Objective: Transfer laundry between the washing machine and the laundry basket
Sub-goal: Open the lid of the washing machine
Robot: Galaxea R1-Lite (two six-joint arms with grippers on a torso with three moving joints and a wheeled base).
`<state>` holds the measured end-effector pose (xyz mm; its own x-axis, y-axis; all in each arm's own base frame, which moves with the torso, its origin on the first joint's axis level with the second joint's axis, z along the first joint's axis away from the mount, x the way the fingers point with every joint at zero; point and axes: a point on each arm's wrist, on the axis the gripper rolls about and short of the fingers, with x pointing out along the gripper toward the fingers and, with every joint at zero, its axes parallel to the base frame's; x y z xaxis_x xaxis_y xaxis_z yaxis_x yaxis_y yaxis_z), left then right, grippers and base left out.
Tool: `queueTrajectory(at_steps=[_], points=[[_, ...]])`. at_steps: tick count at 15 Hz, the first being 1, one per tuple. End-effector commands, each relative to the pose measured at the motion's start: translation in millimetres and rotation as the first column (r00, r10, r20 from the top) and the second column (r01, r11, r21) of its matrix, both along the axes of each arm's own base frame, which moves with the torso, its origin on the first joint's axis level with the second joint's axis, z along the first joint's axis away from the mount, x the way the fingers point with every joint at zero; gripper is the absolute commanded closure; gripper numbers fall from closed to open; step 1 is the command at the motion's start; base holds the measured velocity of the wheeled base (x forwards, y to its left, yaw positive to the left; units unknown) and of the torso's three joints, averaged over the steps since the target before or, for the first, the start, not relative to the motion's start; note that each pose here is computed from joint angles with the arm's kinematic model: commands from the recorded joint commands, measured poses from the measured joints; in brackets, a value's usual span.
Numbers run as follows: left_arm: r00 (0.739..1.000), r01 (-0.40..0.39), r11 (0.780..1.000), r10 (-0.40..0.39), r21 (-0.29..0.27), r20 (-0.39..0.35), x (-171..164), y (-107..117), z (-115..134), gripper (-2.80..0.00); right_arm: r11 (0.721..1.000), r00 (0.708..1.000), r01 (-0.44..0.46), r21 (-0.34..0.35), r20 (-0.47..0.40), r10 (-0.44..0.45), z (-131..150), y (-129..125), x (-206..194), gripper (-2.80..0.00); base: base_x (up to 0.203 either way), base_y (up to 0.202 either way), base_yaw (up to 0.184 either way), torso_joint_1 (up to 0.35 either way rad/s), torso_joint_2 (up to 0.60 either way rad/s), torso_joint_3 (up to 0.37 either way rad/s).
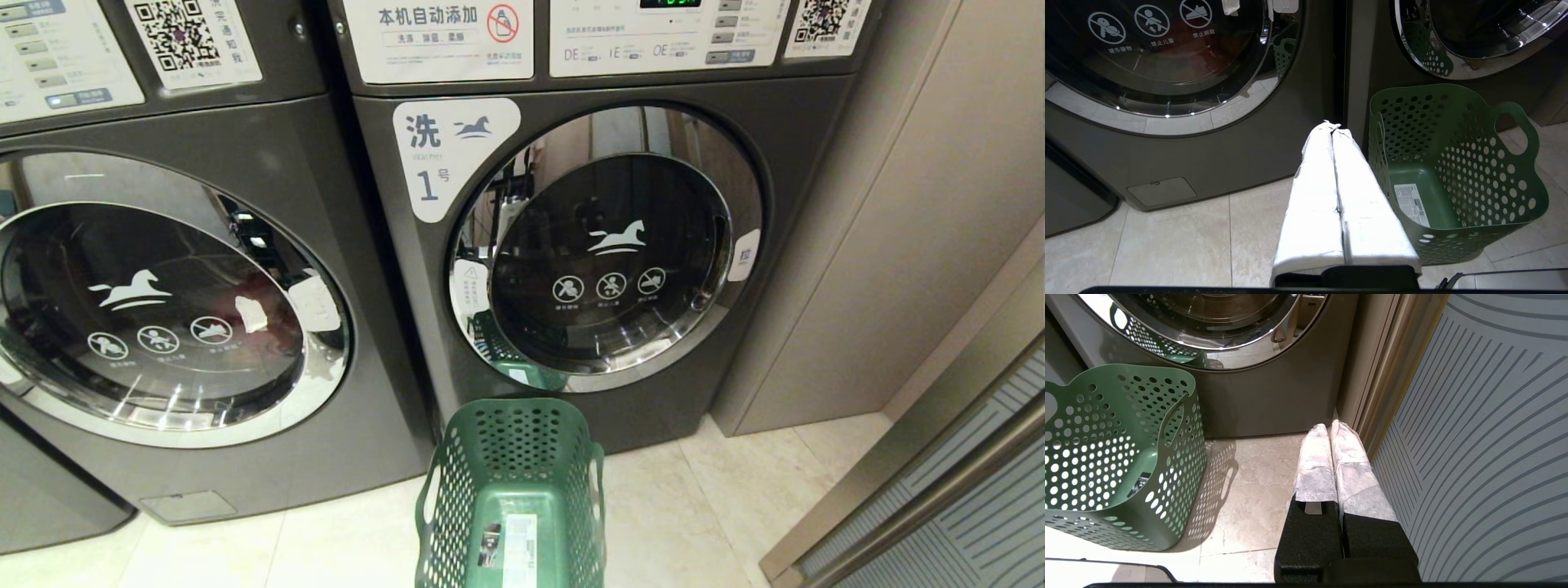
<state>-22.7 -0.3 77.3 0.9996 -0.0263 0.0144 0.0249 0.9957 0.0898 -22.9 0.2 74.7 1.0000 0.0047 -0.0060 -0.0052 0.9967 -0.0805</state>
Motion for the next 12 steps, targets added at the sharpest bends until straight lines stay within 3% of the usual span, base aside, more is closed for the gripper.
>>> queueTrajectory(at_steps=[1,4,5,8,10,12], points=[[1.0,-0.004,1.0,0.004,0.001,0.026,-2,0,8,0.0,1.0,1.0,0.0,-0.001,-0.002,0.0,0,0,0,0.0,0.0,0.0,0.0,0.0,0.0,0.0],[0.995,-0.029,1.0,0.029,-0.004,0.099,-15,1,65,0.0,1.0,1.0,0.0,0.001,-0.002,0.0,0,0,0,0.0,0.0,0.0,0.0,0.0,0.0,0.0],[0.997,-0.038,0.999,0.038,-0.007,0.071,-12,1,86,0.0,1.0,1.0,0.0,0.002,0.0,0.0,0,0,0,0.0,0.0,0.0,0.0,0.0,0.0,0.0],[0.995,-0.054,0.998,0.051,-0.025,-0.083,27,1,139,0.0,1.0,1.0,-0.001,0.002,0.0,0.001,0,0,0,0.0,0.0,0.0,0.0,0.0,0.0,0.0],[0.977,-0.063,0.998,0.055,-0.028,-0.208,61,1,151,0.0,1.0,1.0,-0.001,0.002,0.0,0.001,0,0,0,0.0,0.0,0.0,0.0,0.0,0.0,0.0],[0.938,-0.078,0.996,0.062,-0.034,-0.34,94,1,146,0.0,1.0,1.0,0.0,0.002,0.0,0.0,0,0,0,0.0,0.0,0.0,0.0,0.0,0.0,0.0]])
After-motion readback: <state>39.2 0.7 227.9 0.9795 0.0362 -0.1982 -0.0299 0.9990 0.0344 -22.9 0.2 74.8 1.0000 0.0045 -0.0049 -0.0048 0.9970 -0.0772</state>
